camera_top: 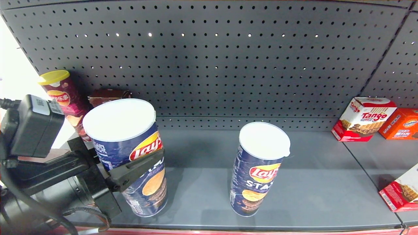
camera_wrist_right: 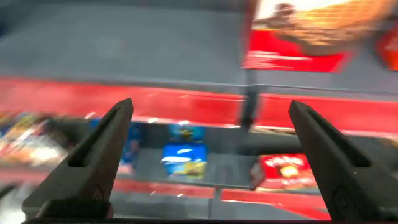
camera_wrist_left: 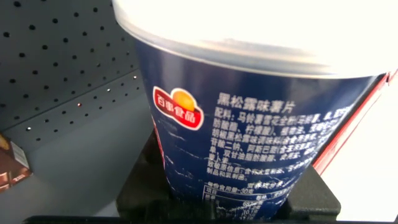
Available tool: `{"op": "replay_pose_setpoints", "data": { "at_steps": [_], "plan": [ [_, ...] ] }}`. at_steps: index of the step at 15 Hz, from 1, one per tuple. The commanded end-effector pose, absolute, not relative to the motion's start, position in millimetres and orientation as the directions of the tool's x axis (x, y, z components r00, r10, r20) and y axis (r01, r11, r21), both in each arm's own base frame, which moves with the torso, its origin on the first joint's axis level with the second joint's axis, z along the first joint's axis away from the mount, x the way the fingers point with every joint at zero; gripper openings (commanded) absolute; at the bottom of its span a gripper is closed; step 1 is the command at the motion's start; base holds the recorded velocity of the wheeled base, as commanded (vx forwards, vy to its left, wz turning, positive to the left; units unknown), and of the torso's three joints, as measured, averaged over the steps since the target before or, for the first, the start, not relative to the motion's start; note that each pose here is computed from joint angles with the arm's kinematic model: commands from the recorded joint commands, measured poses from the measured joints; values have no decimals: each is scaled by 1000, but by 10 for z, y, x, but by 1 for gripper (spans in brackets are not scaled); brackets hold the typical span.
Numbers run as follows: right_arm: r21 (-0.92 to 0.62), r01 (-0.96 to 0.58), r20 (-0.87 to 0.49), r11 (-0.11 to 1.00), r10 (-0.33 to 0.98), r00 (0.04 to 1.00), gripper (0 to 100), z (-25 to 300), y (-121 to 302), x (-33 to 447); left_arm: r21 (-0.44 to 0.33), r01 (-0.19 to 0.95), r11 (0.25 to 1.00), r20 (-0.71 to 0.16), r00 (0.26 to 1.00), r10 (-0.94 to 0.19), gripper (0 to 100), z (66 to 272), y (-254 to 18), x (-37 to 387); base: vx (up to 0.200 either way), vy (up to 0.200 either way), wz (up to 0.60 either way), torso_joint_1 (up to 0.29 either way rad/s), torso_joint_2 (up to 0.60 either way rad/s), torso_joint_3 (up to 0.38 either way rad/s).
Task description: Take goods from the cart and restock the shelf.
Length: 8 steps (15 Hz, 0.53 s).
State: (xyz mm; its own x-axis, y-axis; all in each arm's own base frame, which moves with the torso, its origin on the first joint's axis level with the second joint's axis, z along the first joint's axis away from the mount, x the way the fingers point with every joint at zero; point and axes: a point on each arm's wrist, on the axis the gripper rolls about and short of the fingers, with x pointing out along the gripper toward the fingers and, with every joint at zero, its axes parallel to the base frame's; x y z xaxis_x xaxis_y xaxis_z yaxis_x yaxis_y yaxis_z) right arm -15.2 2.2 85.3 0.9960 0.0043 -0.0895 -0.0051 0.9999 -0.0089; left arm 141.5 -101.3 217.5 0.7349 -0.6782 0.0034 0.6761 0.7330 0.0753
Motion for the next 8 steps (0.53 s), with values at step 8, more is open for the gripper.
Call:
{"op": "replay_pose_setpoints", "data": {
  "at_steps": [8],
  "plan": [
    [8, -4, -38, 1000, 5, 999, 100, 840, 33, -143, 75, 675, 734, 2, 736, -677, 0, 2174, -1011, 1421, 0, 0, 0, 0, 0, 0]
  ]
}}
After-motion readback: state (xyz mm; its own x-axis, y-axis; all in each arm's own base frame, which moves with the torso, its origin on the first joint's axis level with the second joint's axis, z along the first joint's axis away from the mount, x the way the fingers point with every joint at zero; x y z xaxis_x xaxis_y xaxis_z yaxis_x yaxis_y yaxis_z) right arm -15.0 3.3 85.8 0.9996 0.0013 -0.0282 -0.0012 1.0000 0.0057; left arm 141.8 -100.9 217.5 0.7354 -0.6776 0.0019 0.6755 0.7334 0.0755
